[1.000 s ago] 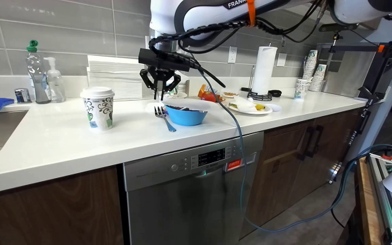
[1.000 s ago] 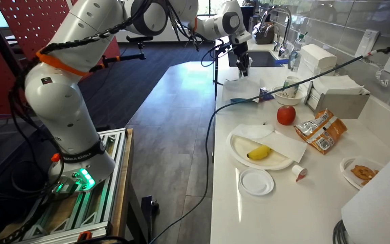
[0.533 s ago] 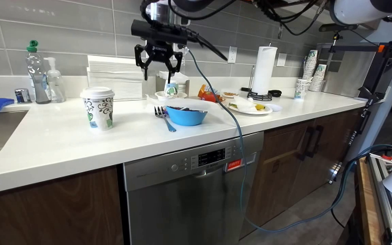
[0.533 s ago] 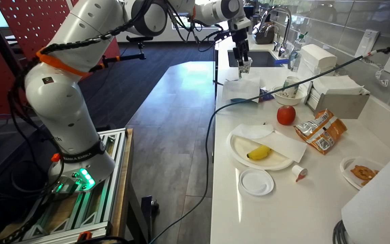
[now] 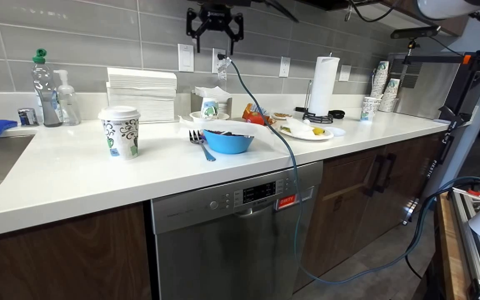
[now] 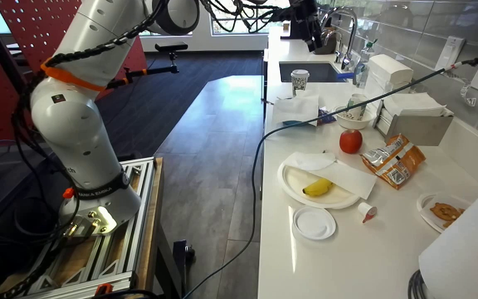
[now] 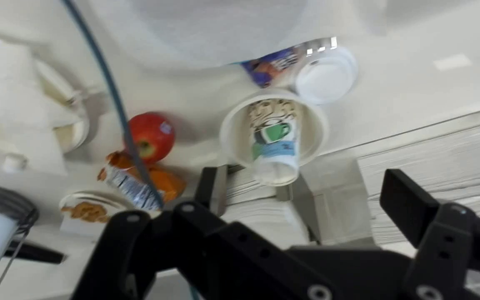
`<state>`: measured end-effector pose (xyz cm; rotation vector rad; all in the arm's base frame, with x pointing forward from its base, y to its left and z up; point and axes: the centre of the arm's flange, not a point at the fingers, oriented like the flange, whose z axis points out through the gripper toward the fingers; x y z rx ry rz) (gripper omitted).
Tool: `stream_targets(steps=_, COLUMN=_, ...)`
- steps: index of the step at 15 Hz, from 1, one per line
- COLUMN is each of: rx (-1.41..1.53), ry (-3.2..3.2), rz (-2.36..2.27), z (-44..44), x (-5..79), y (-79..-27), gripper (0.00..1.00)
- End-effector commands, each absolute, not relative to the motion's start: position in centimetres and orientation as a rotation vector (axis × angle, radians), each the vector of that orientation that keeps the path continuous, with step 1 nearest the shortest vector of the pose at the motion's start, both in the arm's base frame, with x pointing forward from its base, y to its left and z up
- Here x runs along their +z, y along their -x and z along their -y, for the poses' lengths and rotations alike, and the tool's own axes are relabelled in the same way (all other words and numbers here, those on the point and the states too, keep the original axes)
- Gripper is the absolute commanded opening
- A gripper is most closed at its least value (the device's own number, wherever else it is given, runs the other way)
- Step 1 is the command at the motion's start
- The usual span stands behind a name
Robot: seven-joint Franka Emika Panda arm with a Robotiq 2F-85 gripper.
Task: Pull out a paper towel from the roll, then use it to cover the blue bowl
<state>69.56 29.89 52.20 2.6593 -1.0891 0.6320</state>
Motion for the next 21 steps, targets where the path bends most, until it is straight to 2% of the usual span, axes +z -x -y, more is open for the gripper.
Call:
stream_targets(steps=1, rx=0.428, ry=-2.592, rz=0.951, z=-22.6, x=57.0, y=-67.8, gripper=1.00)
stream_targets(steps=7, rx=0.069, ry=-2.675, rz=0.734, z=-12.4, x=62.3, y=-62.0, gripper=1.00)
stream_targets(steps=16, rx=-0.159, ry=-3.009, rz=0.368, z=2.8, x=59.7, y=-58.2, gripper=1.00)
stream_targets(steps=17, rx=-0.105, ry=-2.927, rz=0.458, z=-0.3, x=62.3, y=-62.4, gripper=1.00)
stream_targets(steps=21, rx=-0.109, ry=-2.932, rz=0.463, z=0.8, x=62.2, y=-62.2, gripper=1.00)
